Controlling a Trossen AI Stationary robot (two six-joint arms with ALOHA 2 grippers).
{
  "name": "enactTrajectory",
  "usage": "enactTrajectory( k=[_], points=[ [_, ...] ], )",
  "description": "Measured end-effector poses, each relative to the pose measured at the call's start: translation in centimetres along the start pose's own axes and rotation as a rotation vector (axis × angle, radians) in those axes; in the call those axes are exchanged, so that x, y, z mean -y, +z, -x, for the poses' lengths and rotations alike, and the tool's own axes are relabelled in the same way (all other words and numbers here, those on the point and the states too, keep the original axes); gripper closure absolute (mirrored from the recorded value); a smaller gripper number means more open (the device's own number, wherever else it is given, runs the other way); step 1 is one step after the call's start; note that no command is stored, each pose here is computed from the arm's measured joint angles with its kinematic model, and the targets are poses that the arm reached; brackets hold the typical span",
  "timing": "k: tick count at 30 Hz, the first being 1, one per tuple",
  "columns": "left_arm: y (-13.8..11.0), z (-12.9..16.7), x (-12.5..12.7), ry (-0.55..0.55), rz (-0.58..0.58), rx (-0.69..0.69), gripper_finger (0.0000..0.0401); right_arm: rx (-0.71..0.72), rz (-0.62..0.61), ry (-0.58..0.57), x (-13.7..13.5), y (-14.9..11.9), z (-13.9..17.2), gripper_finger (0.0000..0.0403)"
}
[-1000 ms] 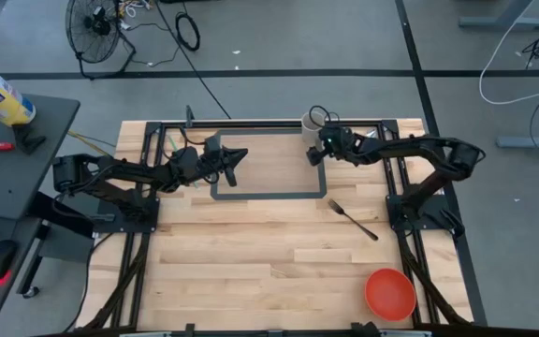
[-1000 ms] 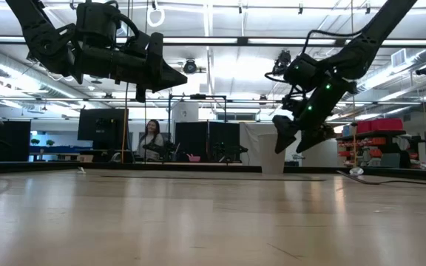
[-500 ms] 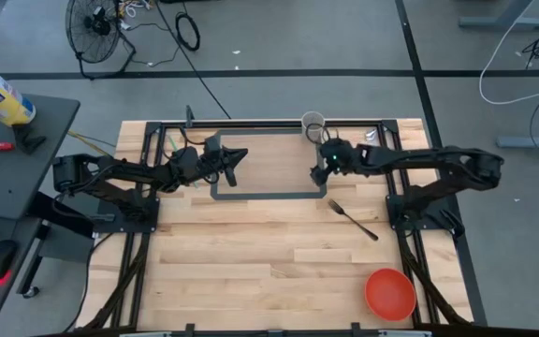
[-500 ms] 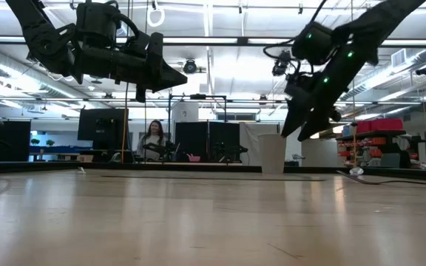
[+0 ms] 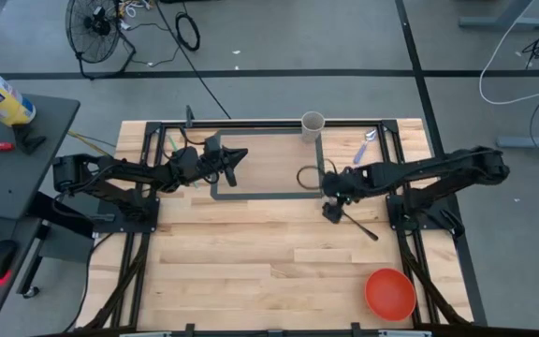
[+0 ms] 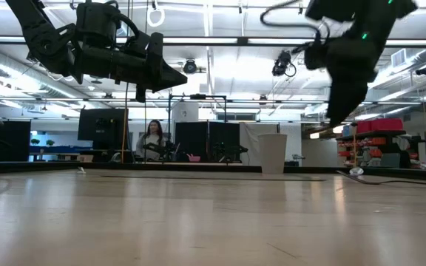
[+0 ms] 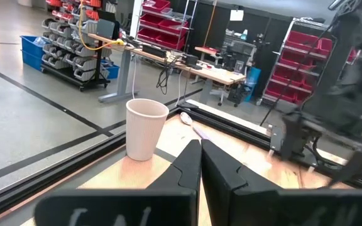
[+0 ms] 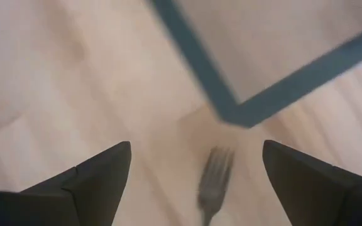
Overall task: Pick & Place Utensil
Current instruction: Put the orange bowl on the transparent mat
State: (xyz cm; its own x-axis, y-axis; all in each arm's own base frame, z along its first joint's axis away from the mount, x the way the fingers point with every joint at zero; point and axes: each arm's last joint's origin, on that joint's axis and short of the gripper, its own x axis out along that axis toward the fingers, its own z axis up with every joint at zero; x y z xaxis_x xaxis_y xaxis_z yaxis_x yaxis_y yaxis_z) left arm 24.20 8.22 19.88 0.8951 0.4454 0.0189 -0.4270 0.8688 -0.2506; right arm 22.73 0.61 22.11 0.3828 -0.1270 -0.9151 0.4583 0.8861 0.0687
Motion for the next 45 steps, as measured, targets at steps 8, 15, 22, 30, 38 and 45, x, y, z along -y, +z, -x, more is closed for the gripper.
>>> enactTrajectory(
  k=[8,15,22,30,38,45],
  points=[
    [0.0,0.0,0.0,0.001,-0.002,-0.003,0.0387,-0.133,0.383,0.087,-3.6,-3.4,1.4,0.0042],
    [-0.1,0.0,0.0,0.002,-0.026,-0.009,0.0387,-0.283,0.431,0.202,-5.4,-6.1,2.3,0.0042],
    [-0.1,0.0,0.0,0.003,-0.038,-0.012,0.0387,-0.419,0.293,0.341,-7.7,-8.5,3.3,0.0042],
    [-0.1,0.0,0.0,0.003,-0.038,-0.012,0.0387,-0.431,0.394,0.327,-9.7,-12.1,4.4,0.006],
    [-0.1,0.0,0.0,0.003,-0.029,-0.012,0.0387,-0.505,0.521,0.243,-10.5,-14.4,2.4,0.0093],
    [-0.1,0.0,0.0,0.003,-0.029,-0.012,0.0387,-0.5,0.561,0.267,-11.6,-14.6,1.0,0.0112]
  ],
)
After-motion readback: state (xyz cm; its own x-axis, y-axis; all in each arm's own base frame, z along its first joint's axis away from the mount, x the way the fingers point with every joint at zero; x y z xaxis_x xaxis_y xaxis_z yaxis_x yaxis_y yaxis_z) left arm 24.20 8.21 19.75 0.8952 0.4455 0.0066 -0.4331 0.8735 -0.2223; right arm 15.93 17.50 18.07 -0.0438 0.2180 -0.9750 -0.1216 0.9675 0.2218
